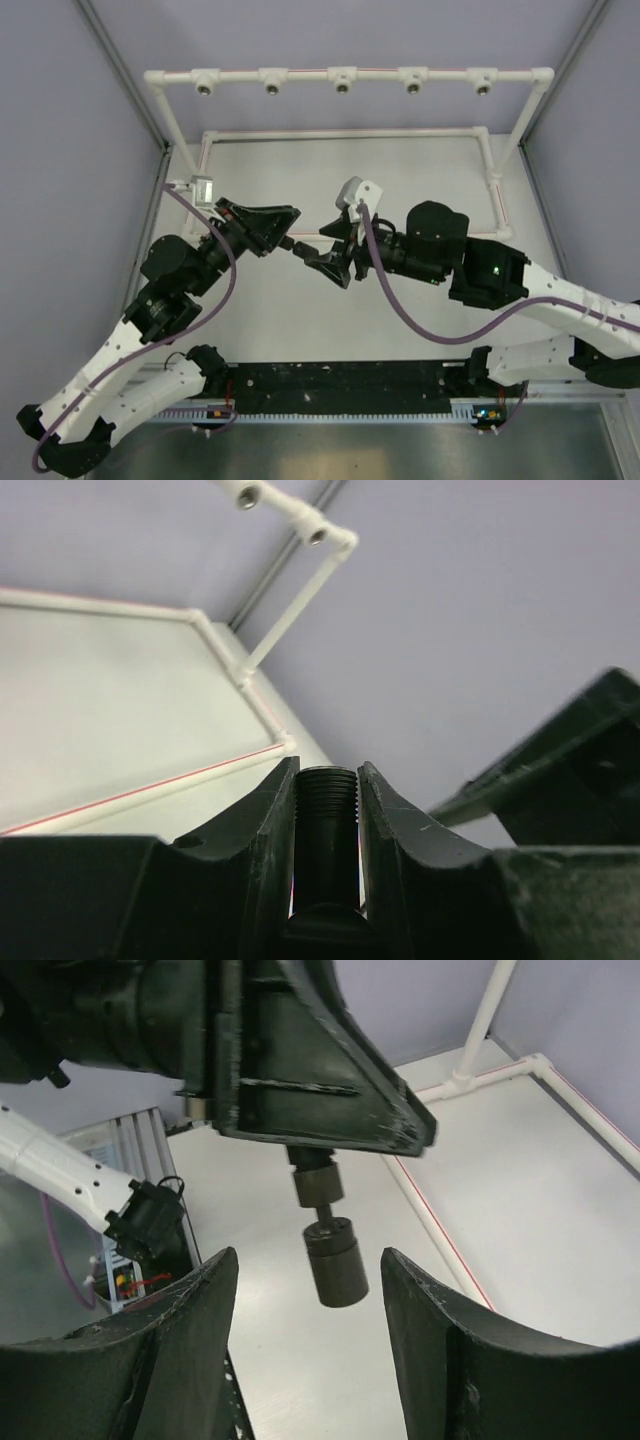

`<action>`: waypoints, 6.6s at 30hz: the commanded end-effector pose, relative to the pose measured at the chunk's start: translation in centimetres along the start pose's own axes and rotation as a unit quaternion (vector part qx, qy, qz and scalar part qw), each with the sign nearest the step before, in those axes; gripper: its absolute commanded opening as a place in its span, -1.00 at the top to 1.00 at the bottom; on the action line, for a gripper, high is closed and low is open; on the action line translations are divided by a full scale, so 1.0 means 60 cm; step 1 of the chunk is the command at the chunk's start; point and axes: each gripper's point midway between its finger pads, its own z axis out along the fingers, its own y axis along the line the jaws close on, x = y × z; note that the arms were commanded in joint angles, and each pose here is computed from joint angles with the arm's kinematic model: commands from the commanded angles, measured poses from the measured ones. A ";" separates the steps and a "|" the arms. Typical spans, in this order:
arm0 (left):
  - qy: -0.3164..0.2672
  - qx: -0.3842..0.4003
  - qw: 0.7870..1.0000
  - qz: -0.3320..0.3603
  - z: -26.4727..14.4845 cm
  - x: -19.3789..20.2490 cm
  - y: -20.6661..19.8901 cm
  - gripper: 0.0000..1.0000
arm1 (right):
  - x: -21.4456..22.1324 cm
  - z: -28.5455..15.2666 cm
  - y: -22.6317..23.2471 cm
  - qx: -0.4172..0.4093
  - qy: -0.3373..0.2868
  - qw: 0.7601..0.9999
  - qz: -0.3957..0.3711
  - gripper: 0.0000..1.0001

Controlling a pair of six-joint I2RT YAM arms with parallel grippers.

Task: Install the water faucets
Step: Install the water faucet onto the adaptor, then screw the water faucet onto the adaptor.

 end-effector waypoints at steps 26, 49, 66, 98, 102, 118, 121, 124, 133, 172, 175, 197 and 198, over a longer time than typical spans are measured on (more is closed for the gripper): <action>-0.031 -0.045 0.998 -0.041 -0.003 -0.036 0.004 1.00 | 0.032 0.114 0.000 0.073 -0.019 0.984 -0.164 0.08; -0.012 0.030 0.999 -0.034 -0.014 -0.011 -0.026 1.00 | 0.035 0.104 0.040 -0.006 -0.042 0.989 -0.145 1.00; 0.028 0.303 0.952 0.019 -0.076 0.026 -0.161 1.00 | -0.052 0.013 0.088 -0.285 -0.104 0.946 0.112 1.00; -0.120 -0.074 0.986 -0.085 -0.023 -0.076 0.029 1.00 | -0.004 0.056 -0.027 -0.004 -0.093 0.986 -0.136 -0.12; -0.133 -0.093 0.981 -0.105 -0.023 -0.086 0.037 1.00 | -0.009 0.064 -0.013 -0.004 -0.109 0.978 -0.179 -0.09; -0.124 -0.134 0.975 -0.128 -0.023 -0.082 0.055 1.00 | 0.009 0.132 -0.001 0.086 -0.065 0.942 -0.317 -0.01; -0.123 -0.133 0.975 -0.129 -0.024 -0.081 0.054 1.00 | 0.007 0.139 -0.007 0.102 -0.059 0.938 -0.327 -0.01; -0.120 -0.136 0.975 -0.129 -0.025 -0.078 0.056 1.00 | 0.008 0.146 -0.006 0.111 -0.054 0.931 -0.342 -0.01; -0.113 -0.132 0.976 -0.132 -0.024 -0.073 0.053 1.00 | 0.017 0.165 -0.007 0.120 -0.031 0.925 -0.360 0.26; 0.025 0.341 0.939 -0.019 -0.091 0.013 -0.188 1.00 | -0.015 0.034 0.092 -0.384 -0.057 0.916 0.102 1.00; 0.035 0.356 0.934 -0.017 -0.095 0.017 -0.195 1.00 | -0.020 0.028 0.081 -0.375 -0.071 0.919 0.097 0.96; -0.089 -0.071 0.992 -0.063 -0.029 -0.066 0.021 1.00 | -0.009 0.061 -0.041 -0.012 -0.085 0.990 -0.115 -0.18; -0.095 -0.090 0.989 -0.067 -0.029 -0.068 0.032 1.00 | -0.009 0.065 -0.035 -0.005 -0.084 0.988 -0.129 -0.17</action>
